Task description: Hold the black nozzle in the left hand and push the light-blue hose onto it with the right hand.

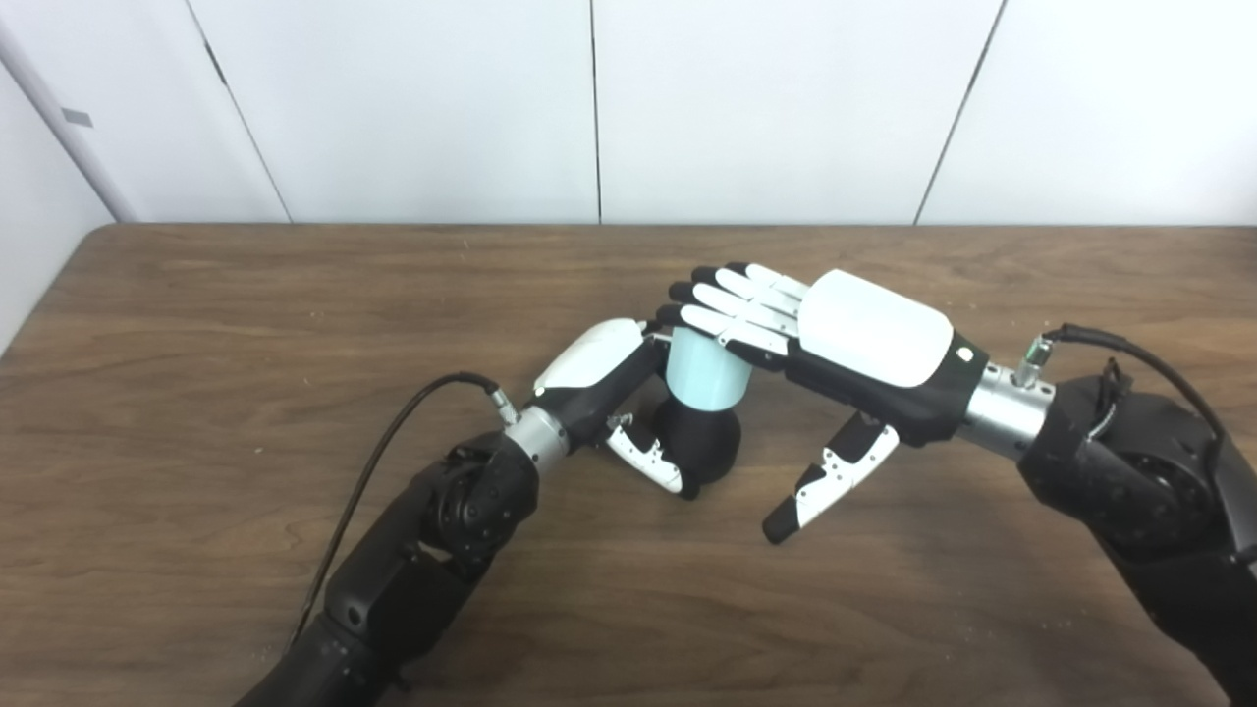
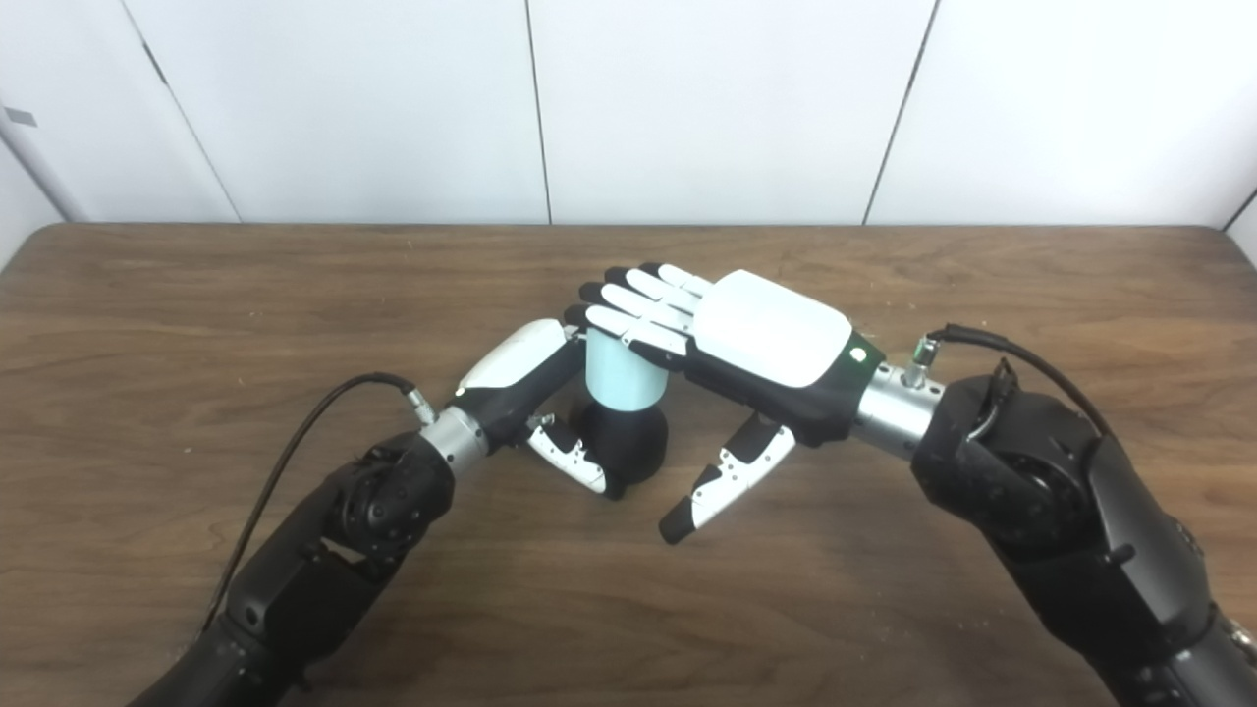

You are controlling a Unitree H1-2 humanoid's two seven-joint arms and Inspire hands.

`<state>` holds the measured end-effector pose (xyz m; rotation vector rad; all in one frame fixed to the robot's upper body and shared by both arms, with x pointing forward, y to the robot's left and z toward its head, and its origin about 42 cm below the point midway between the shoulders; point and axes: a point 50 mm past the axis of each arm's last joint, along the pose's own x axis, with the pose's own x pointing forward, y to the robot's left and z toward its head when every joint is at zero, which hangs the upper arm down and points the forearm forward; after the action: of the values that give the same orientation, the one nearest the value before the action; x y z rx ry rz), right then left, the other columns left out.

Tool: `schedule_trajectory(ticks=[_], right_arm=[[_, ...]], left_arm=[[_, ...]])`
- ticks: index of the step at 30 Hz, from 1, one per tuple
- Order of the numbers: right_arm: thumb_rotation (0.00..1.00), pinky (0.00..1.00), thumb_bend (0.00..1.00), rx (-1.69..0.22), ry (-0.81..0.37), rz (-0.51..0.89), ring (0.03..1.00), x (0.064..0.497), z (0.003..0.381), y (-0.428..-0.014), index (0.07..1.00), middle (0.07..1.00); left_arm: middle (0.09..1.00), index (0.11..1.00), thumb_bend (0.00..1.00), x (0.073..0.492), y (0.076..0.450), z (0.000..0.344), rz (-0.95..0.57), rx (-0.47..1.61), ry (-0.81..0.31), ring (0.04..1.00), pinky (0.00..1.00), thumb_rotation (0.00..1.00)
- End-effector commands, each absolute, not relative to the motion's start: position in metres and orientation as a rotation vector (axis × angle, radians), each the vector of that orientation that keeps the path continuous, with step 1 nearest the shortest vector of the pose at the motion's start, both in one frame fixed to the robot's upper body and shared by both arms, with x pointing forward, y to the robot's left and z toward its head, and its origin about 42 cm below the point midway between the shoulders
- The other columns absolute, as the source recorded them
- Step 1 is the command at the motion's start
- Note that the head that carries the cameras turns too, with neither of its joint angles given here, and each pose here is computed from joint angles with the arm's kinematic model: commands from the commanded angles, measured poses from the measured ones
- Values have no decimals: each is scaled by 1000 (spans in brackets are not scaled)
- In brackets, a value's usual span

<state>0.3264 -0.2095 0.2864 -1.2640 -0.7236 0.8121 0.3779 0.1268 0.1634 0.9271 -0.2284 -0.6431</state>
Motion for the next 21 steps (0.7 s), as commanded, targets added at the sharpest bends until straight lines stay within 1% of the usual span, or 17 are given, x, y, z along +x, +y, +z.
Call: schedule_trajectory(ticks=[1, 3, 6, 8, 10, 12, 21], right_arm=[[759, 1000, 755, -1297, -675, 898, 1000, 324, 273, -216, 996, 1000], [759, 1000, 756, -1277, -661, 881, 1000, 326, 272, -217, 994, 1000], [775, 1000, 751, -1214, -583, 840, 1000, 325, 266, -219, 997, 1000], [784, 1000, 747, -1199, -563, 832, 1000, 324, 265, -219, 1000, 1000], [794, 1000, 740, -1167, -498, 816, 1000, 322, 262, -219, 1000, 1000], [797, 1000, 731, -1153, -461, 809, 1000, 321, 260, -219, 1000, 1000], [793, 1000, 721, -1146, -473, 819, 1000, 323, 264, -216, 1000, 1000]], left_arm=[[445, 505, 525, 365, 137, 125, -730, 965, -54, 620, 1000, 0], [445, 505, 525, 365, 137, 125, -731, 964, -56, 620, 1000, 0], [445, 505, 525, 365, 136, 125, -732, 965, -55, 620, 1000, 0], [445, 505, 525, 365, 136, 125, -732, 965, -54, 620, 1000, 0], [447, 504, 525, 365, 136, 126, -733, 964, -57, 620, 1000, 0], [448, 504, 525, 364, 137, 127, -733, 962, -60, 619, 1000, 0], [448, 504, 525, 365, 135, 126, -733, 962, -61, 619, 1000, 0]])
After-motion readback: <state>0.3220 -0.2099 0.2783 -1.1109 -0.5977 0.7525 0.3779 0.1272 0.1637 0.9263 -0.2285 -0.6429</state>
